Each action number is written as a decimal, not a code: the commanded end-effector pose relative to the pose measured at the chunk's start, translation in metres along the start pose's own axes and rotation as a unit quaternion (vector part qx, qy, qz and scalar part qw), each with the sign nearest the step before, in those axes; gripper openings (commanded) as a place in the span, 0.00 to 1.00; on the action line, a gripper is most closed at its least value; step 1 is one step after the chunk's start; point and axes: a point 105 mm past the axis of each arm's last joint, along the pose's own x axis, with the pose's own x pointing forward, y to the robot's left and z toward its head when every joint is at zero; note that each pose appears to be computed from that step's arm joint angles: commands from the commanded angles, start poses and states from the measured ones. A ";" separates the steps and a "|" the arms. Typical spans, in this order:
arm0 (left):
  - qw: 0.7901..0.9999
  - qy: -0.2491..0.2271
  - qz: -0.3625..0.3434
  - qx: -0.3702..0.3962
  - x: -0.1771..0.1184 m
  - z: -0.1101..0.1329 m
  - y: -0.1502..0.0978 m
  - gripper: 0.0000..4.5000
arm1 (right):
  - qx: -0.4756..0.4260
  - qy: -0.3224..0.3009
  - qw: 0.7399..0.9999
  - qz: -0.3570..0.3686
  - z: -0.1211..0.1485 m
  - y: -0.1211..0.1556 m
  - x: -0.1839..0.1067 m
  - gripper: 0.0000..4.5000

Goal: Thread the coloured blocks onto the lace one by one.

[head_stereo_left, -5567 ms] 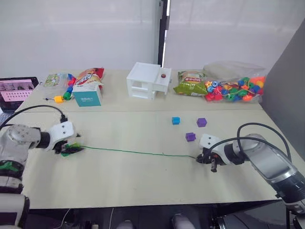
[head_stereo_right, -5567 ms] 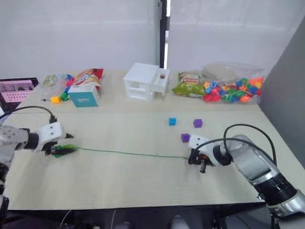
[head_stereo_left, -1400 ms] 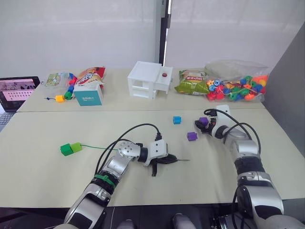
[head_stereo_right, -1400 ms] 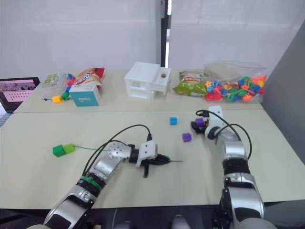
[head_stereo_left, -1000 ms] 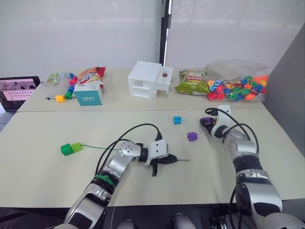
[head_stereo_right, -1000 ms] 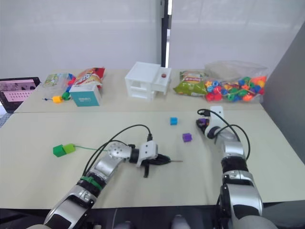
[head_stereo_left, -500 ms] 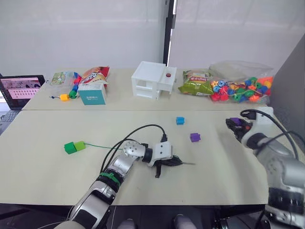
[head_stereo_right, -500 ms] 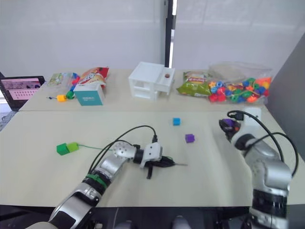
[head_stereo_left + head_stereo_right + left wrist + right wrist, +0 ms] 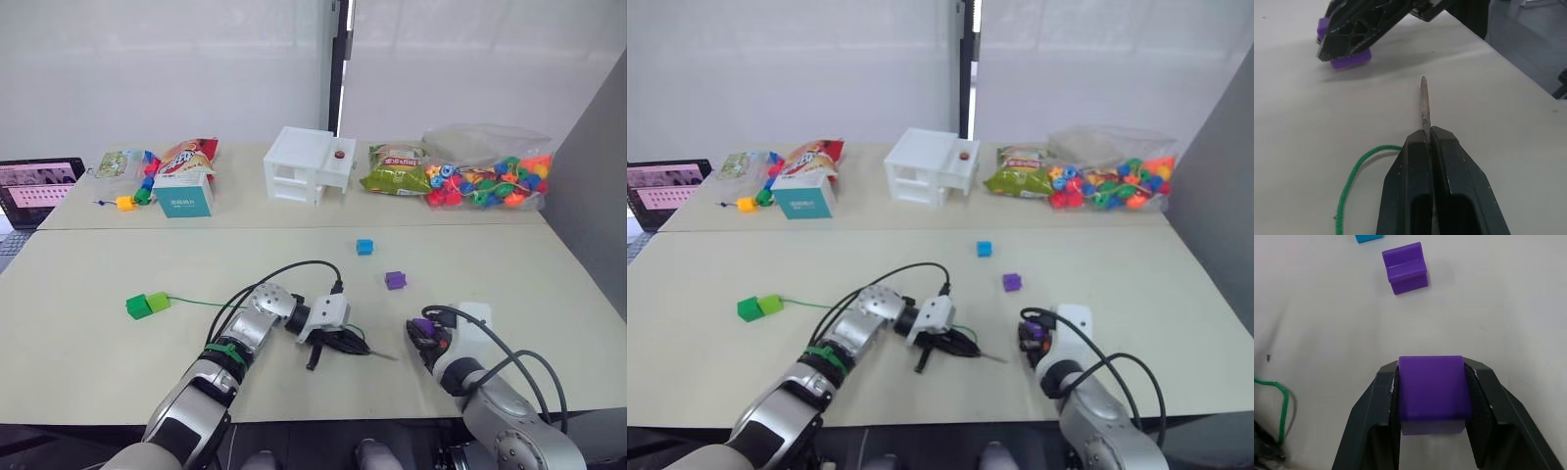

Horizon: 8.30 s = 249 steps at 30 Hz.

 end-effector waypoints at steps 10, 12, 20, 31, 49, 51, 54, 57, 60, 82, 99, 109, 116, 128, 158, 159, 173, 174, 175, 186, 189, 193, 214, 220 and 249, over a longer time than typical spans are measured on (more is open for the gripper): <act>1.000 -0.002 0.014 0.003 0.001 0.001 0.001 0.00 | -0.088 -0.032 0.988 0.123 0.052 -0.001 -0.006 1.00; 1.000 -0.002 0.018 0.003 0.001 0.001 0.001 0.00 | -0.147 -0.024 0.963 0.225 0.064 0.013 -0.019 1.00; 0.999 -0.004 0.051 0.013 -0.001 0.003 0.009 0.00 | -0.338 0.125 0.870 0.337 0.063 -0.022 -0.036 1.00; 0.997 0.003 0.080 0.012 -0.003 0.000 0.011 0.00 | -0.542 0.172 0.721 0.395 0.043 -0.034 0.003 1.00; 0.993 -0.011 0.109 0.053 0.009 0.015 0.014 0.00 | -0.493 0.179 0.729 0.439 0.037 -0.011 0.022 0.29; 0.991 -0.020 0.117 0.061 0.012 0.021 0.017 0.00 | -0.484 0.182 0.737 0.436 0.036 -0.010 0.020 0.26; 0.990 -0.026 0.119 0.066 0.015 0.025 0.019 0.00 | -0.476 0.194 0.742 0.430 0.034 -0.011 0.019 0.26; 0.991 -0.018 0.110 0.076 0.019 0.024 0.017 0.00 | -0.473 0.201 0.746 0.425 0.030 -0.013 0.017 0.26; 0.992 -0.018 0.099 0.078 0.024 0.025 0.014 0.00 | -0.472 0.203 0.746 0.422 0.028 -0.013 0.016 0.26; 0.990 -0.011 0.104 0.091 0.030 0.035 0.031 0.00 | -0.480 0.219 0.739 0.419 0.020 -0.015 0.017 0.26; 0.992 -0.013 0.087 0.089 0.034 0.037 0.027 0.00 | -0.484 0.219 0.740 0.412 0.020 -0.017 0.021 0.26; 0.990 -0.033 0.075 0.114 0.074 0.058 0.029 0.00 | -0.474 0.214 0.745 0.418 0.019 -0.011 0.018 0.26; 0.992 -0.058 0.069 0.089 0.073 0.061 0.027 0.21 | -0.469 0.218 0.749 0.415 0.017 -0.012 0.016 0.26; 0.991 -0.012 0.098 0.093 0.039 0.037 0.031 0.50 | -0.471 0.216 0.749 0.413 0.017 -0.011 0.017 0.26; 0.993 -0.015 0.068 0.095 0.077 0.043 0.032 0.00 | -0.459 0.221 0.755 0.414 0.012 -0.008 0.011 0.26; 0.993 -0.014 0.069 0.093 0.077 0.043 0.032 0.00 | -0.459 0.221 0.755 0.414 0.012 -0.008 0.011 0.26; 0.991 -0.046 0.110 0.065 0.030 0.052 0.042 0.98 | -0.452 0.213 0.764 0.408 0.018 -0.005 0.012 0.71; 0.990 -0.047 0.114 0.066 0.027 0.053 0.043 1.00 | -0.454 0.210 0.765 0.406 0.021 -0.005 0.012 0.80; 0.990 -0.047 0.117 0.067 0.025 0.054 0.043 1.00 | -0.455 0.207 0.766 0.404 0.023 -0.006 0.012 0.87; 0.988 -0.050 0.108 0.100 0.043 0.060 0.041 1.00 | -0.407 0.190 0.800 0.397 0.058 -0.008 -0.018 0.99; 0.989 -0.055 0.083 0.107 0.056 0.064 0.036 1.00 | -0.403 0.180 0.821 0.363 0.067 -0.018 -0.025 0.99; 0.989 -0.057 0.061 0.120 0.071 0.068 0.032 1.00 | -0.387 0.194 0.842 0.321 0.068 -0.038 -0.038 0.99; 0.991 0.007 0.042 0.128 0.095 0.052 0.032 0.35 | -0.391 0.192 0.860 0.265 0.036 -0.053 -0.030 1.00; 0.990 0.014 0.042 0.131 0.094 0.050 0.033 0.27 | -0.426 0.206 0.835 0.279 0.025 -0.051 -0.018 1.00; 0.985 0.062 0.105 0.118 0.025 0.025 0.048 0.27 | -0.423 0.221 0.823 0.310 0.021 -0.049 -0.004 0.00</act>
